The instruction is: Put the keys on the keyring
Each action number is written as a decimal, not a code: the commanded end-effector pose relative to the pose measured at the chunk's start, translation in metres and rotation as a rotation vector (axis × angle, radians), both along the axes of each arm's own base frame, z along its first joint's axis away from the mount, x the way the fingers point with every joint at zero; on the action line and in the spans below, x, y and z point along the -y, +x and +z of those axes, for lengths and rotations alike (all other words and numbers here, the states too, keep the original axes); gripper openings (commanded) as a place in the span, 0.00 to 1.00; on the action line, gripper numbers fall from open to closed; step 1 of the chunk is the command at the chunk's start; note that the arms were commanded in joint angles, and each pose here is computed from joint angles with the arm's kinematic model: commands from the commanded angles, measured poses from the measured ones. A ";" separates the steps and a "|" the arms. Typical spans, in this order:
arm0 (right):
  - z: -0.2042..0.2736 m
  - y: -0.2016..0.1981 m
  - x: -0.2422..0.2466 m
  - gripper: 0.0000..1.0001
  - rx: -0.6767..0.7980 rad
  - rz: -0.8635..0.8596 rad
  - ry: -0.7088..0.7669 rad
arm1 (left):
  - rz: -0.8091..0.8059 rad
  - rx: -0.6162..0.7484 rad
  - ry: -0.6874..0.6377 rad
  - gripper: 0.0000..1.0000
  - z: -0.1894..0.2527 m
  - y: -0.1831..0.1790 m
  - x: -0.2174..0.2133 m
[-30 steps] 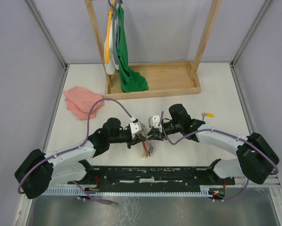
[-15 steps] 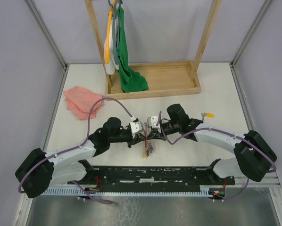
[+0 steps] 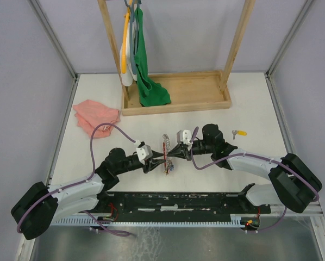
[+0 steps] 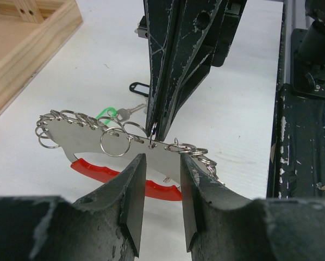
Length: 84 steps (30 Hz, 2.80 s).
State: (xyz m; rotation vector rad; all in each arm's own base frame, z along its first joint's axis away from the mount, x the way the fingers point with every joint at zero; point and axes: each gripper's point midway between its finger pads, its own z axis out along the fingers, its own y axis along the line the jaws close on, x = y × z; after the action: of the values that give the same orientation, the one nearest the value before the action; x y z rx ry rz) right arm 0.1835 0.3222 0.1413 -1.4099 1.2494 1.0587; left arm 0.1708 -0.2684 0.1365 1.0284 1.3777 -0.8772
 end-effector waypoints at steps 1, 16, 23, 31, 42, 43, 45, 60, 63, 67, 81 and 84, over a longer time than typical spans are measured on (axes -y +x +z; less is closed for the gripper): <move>0.049 0.001 -0.008 0.01 0.096 0.019 0.178 | 0.052 0.092 -0.184 0.39 0.044 0.008 -0.006; 0.064 -0.005 -0.008 0.01 0.091 0.038 0.271 | -0.005 0.120 -0.257 0.34 0.058 0.003 -0.004; 0.068 -0.009 -0.007 0.01 0.098 0.057 0.281 | -0.024 0.117 -0.265 0.29 0.060 0.001 -0.004; 0.069 -0.012 -0.007 0.01 0.092 0.074 0.279 | -0.050 0.105 -0.279 0.23 0.063 0.000 -0.001; 0.070 -0.016 -0.007 0.01 0.092 0.094 0.281 | -0.054 0.098 -0.295 0.23 0.066 -0.002 -0.005; 0.071 -0.016 -0.007 0.01 0.093 0.096 0.283 | -0.062 0.098 -0.296 0.23 0.067 -0.003 -0.004; 0.072 -0.016 -0.007 0.01 0.093 0.101 0.284 | -0.082 0.094 -0.291 0.23 0.067 -0.005 -0.002; 0.065 -0.017 -0.007 0.01 0.086 0.113 0.250 | -0.166 0.073 -0.275 0.13 0.070 -0.010 0.009; 0.059 -0.018 -0.007 0.01 0.075 0.117 0.224 | -0.161 0.082 -0.279 0.11 0.074 -0.008 0.009; 0.054 -0.019 -0.007 0.01 0.057 0.126 0.201 | -0.176 0.091 -0.279 0.03 0.077 -0.010 0.010; 0.014 0.000 0.019 0.35 0.118 0.006 -0.110 | -0.093 -0.009 0.008 0.03 0.036 0.013 0.009; 0.011 0.002 0.019 0.38 0.112 0.011 -0.134 | -0.098 -0.032 0.047 0.03 0.029 0.015 0.012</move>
State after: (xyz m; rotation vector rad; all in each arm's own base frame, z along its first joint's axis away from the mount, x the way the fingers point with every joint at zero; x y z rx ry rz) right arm 0.1777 0.3074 0.1542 -1.4994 1.2300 0.9835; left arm 0.1744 -0.2749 0.1568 1.0804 1.4071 -1.0115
